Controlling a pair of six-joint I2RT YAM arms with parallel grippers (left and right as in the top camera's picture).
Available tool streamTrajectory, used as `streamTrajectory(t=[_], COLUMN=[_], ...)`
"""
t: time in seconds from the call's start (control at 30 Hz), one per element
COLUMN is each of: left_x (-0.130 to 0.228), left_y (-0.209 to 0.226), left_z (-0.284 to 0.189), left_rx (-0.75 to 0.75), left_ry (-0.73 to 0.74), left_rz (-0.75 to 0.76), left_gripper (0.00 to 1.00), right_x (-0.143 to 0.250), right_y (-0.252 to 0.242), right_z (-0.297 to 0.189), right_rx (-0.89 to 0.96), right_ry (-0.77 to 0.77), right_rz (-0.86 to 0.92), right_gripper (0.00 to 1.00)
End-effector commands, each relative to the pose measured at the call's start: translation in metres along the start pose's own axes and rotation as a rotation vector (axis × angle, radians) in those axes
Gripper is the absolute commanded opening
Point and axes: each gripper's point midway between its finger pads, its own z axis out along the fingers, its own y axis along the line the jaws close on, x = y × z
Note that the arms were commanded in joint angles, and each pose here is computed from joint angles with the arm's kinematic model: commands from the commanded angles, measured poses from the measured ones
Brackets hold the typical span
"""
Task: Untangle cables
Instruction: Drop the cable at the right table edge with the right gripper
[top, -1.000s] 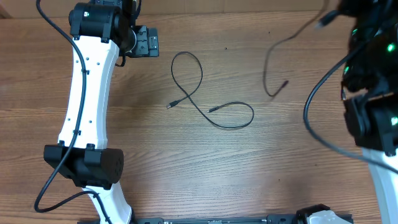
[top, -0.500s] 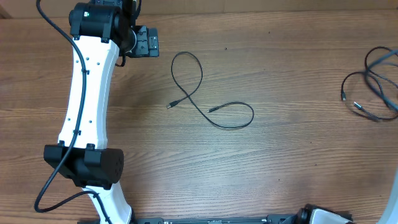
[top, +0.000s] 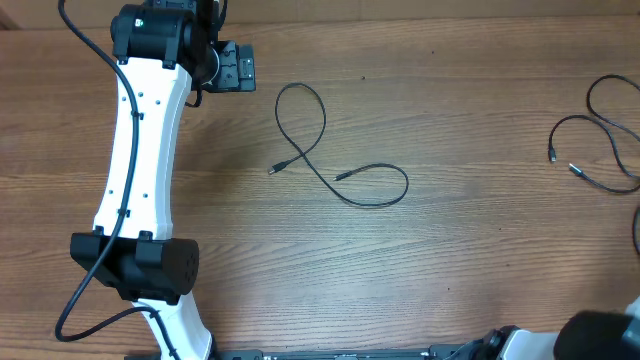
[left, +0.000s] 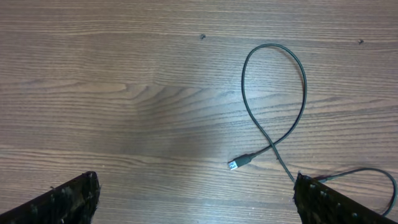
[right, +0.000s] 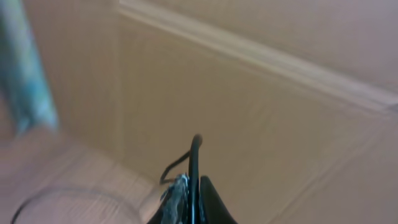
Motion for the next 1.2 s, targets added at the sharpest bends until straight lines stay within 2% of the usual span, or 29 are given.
streamTrajectory(t=[0.0, 0.07, 0.13, 0.5, 0.6, 0.7, 0.73, 0.93, 1.0, 1.17], left_x=[0.0, 0.0, 0.0, 0.0, 0.0, 0.0, 0.0, 0.0, 0.0, 0.0], left_y=[-0.003, -0.003, -0.003, -0.003, -0.003, -0.003, -0.003, -0.003, -0.003, -0.003], left_z=[0.002, 0.002, 0.002, 0.002, 0.002, 0.002, 0.002, 0.002, 0.002, 0.002], left_rx=[0.011, 0.011, 0.011, 0.011, 0.011, 0.011, 0.011, 0.011, 0.011, 0.011], left_ry=[0.005, 0.005, 0.005, 0.005, 0.005, 0.005, 0.005, 0.005, 0.005, 0.005], left_rz=[-0.005, -0.004, -0.005, -0.005, -0.005, -0.005, -0.005, -0.005, -0.005, -0.005], left_gripper=[1.0, 0.99, 1.0, 0.99, 1.0, 0.99, 0.99, 0.99, 1.0, 1.0], right_x=[0.009, 0.021, 0.036, 0.132, 0.148, 0.154, 0.154, 0.152, 0.156, 0.174], right_y=[0.031, 0.041, 0.054, 0.111, 0.125, 0.144, 0.151, 0.203, 0.213, 0.251], right_z=[0.005, 0.009, 0.014, 0.04, 0.037, 0.025, 0.018, -0.043, -0.058, -0.109], right_rx=[-0.168, -0.201, -0.252, -0.415, -0.485, -0.605, -0.658, -1.057, -1.092, -1.181], right_ry=[0.048, 0.094, 0.149, 0.466, 0.531, 0.575, 0.585, 0.686, 0.712, 0.775], right_rz=[0.09, 0.092, 0.09, -0.007, -0.01, 0.012, 0.024, 0.104, 0.084, -0.032], right_gripper=[0.04, 0.06, 0.17, 0.19, 0.35, 0.56, 0.65, 0.75, 0.74, 0.86])
